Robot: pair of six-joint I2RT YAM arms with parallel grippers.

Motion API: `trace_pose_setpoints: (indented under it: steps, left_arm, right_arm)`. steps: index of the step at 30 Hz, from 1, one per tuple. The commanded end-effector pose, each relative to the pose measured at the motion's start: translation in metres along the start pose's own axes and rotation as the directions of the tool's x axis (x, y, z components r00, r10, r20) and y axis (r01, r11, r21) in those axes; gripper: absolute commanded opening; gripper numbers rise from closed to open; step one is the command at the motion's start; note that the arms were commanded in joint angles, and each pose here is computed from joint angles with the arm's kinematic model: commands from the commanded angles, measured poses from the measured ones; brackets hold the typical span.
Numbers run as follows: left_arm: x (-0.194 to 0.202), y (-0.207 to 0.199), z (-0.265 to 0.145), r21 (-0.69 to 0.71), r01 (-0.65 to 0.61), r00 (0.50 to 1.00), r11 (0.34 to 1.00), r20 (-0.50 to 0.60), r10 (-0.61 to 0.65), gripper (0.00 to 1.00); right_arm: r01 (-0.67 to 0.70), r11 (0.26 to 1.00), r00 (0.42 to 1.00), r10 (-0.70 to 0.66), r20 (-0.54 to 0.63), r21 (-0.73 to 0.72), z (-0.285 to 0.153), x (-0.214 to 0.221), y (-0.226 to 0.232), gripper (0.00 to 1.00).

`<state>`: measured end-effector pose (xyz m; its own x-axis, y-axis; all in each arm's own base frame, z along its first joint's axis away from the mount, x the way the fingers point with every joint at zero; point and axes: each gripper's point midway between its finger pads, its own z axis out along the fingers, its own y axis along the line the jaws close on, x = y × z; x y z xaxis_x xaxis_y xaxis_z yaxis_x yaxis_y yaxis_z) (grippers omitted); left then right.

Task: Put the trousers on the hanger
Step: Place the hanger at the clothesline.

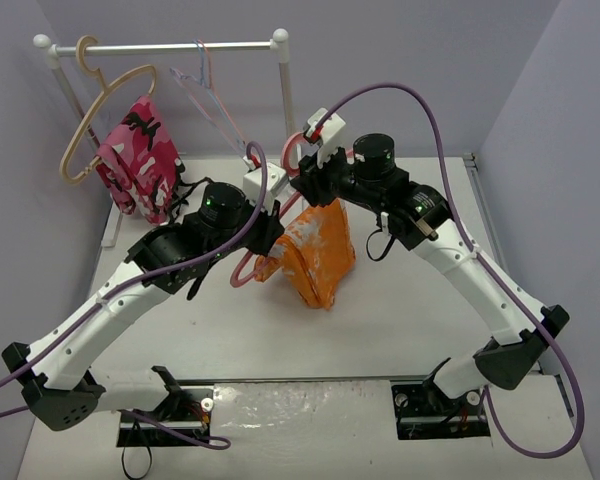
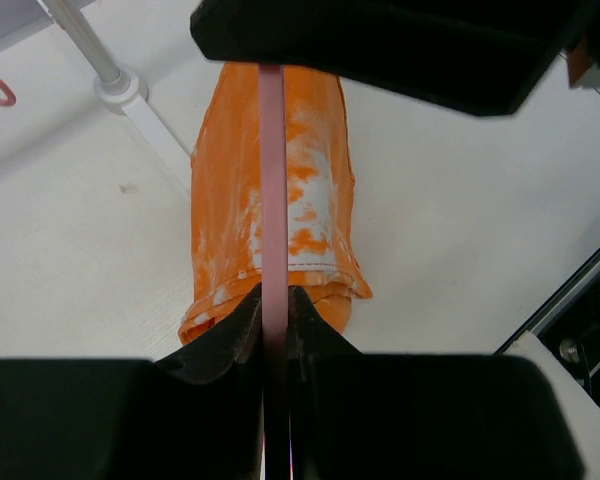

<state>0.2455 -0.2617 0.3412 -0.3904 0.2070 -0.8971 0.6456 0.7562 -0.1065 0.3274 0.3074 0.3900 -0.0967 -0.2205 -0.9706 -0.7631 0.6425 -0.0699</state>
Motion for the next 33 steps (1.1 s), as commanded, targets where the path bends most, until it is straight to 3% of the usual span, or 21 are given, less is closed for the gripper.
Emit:
trace_pose_setpoints:
  steps: [1, 3, 8, 12, 19, 28, 33]
  left_arm:
    - [-0.054, -0.003, -0.057, 0.019, 0.034, 0.98, 0.999, 0.198, -0.037, 0.0]
    - [-0.052, 0.0, -0.064, 0.004, 0.043, 0.979, 0.999, 0.198, -0.043, 0.0]
    - [-0.047, 0.009, -0.08, -0.028, 0.065, 0.974, 0.998, 0.218, -0.057, 0.0]
    - [-0.036, 0.016, -0.095, -0.061, 0.075, 0.98, 0.995, 0.188, -0.062, 0.0]
    - [-0.003, 0.036, -0.128, -0.158, 0.113, 0.989, 0.981, 0.113, -0.096, 0.0]
    - [0.054, 0.068, -0.161, -0.346, 0.189, 0.98, 0.919, 0.001, -0.201, 0.0]
    - [0.066, 0.083, -0.172, -0.441, 0.218, 0.971, 0.871, 0.004, -0.241, 0.0]
  right_arm:
    - [0.009, 0.999, 0.974, -0.016, 0.224, 0.033, -0.032, -0.065, -0.004, 0.56]
    - [-0.007, 1.0, 0.974, 0.003, 0.227, 0.018, -0.035, -0.064, -0.001, 0.76]
    - [-0.031, 0.999, 0.97, 0.033, 0.24, -0.014, -0.044, -0.067, 0.006, 0.99]
    - [-0.033, 0.999, 0.963, 0.033, 0.268, -0.005, -0.061, -0.073, 0.007, 1.0]
    - [-0.03, 0.988, 0.964, -0.011, 0.265, 0.153, -0.081, -0.064, -0.019, 1.0]
    - [-0.067, 0.969, 0.977, 0.015, 0.211, 0.239, -0.077, -0.034, -0.046, 1.0]
    - [-0.086, 0.959, 0.98, 0.033, 0.198, 0.269, -0.078, -0.022, -0.064, 1.0]
